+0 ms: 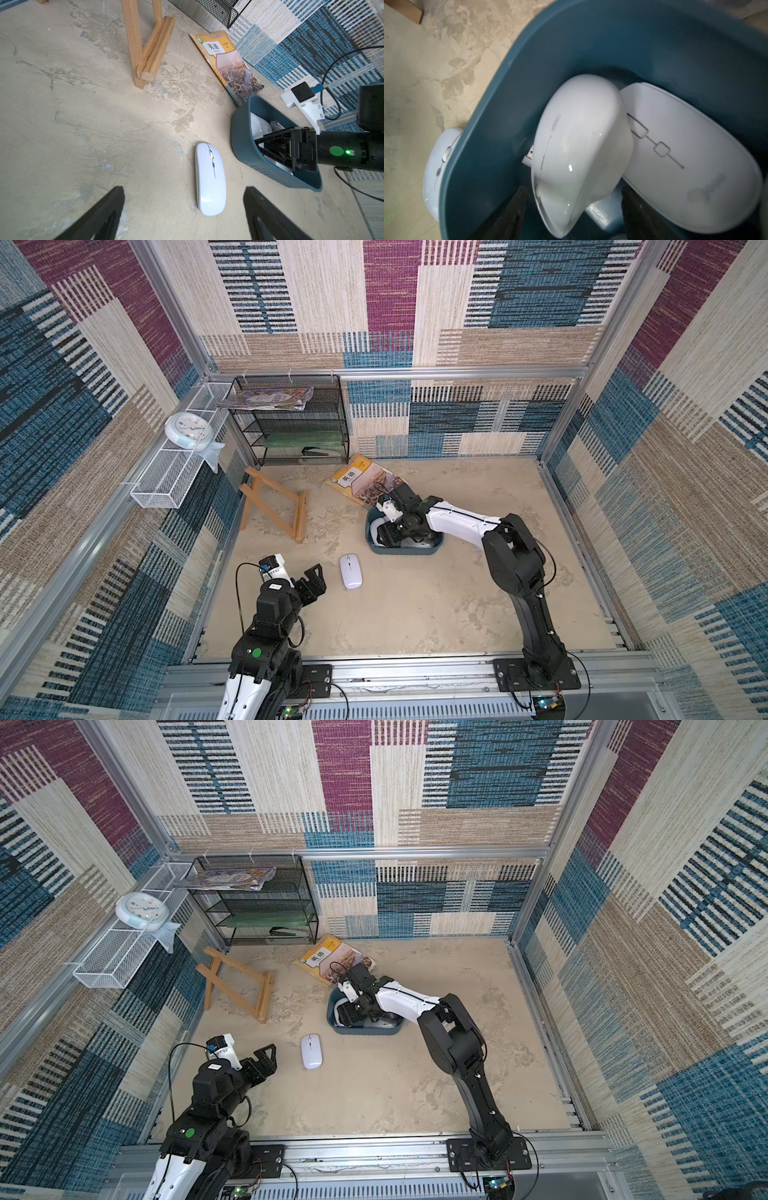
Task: Take out the mouse from the storage box
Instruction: Pick up the mouse from the storage box.
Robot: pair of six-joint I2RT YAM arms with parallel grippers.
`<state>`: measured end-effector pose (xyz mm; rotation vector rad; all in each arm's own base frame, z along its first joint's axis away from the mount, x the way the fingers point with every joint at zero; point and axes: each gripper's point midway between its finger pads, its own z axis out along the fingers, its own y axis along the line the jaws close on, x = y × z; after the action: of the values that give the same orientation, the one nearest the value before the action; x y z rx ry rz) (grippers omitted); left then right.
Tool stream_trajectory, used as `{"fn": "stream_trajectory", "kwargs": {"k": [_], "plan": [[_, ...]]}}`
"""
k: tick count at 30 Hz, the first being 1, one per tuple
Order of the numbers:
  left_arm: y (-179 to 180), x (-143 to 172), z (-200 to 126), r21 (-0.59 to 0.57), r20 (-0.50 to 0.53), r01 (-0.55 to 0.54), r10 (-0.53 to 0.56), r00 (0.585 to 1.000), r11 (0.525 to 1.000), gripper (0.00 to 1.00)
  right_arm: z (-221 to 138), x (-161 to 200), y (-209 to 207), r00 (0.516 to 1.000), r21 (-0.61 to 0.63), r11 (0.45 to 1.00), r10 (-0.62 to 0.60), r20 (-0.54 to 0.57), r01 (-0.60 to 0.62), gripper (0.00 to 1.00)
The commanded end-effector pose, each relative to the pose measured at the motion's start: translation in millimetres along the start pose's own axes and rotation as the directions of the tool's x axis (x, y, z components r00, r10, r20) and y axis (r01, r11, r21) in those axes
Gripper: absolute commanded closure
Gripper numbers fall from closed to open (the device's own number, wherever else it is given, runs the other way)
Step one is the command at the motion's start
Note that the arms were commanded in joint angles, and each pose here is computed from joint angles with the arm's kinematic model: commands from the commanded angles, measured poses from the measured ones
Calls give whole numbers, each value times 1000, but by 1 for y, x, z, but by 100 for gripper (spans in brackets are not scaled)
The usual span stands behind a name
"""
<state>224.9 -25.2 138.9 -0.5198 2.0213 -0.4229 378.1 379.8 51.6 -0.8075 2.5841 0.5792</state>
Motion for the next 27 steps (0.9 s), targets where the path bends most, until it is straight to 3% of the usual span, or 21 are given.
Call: {"fn": "stream_trajectory", "kwargs": {"k": [1, 14, 27], "plan": [[-2, -6, 1, 8, 27, -3, 3, 1000, 1000, 6, -3, -15, 7, 998, -34, 999, 31, 49, -30, 21], [-3, -6, 2, 12, 23, -4, 4, 1000, 1000, 6, 22, -13, -13, 995, 56, 993, 103, 19, -103, 20], [-3, -5, 3, 13, 20, -7, 7, 1000, 1000, 6, 14, -26, -4, 997, 66, 996, 54, 62, -58, 53]]}}
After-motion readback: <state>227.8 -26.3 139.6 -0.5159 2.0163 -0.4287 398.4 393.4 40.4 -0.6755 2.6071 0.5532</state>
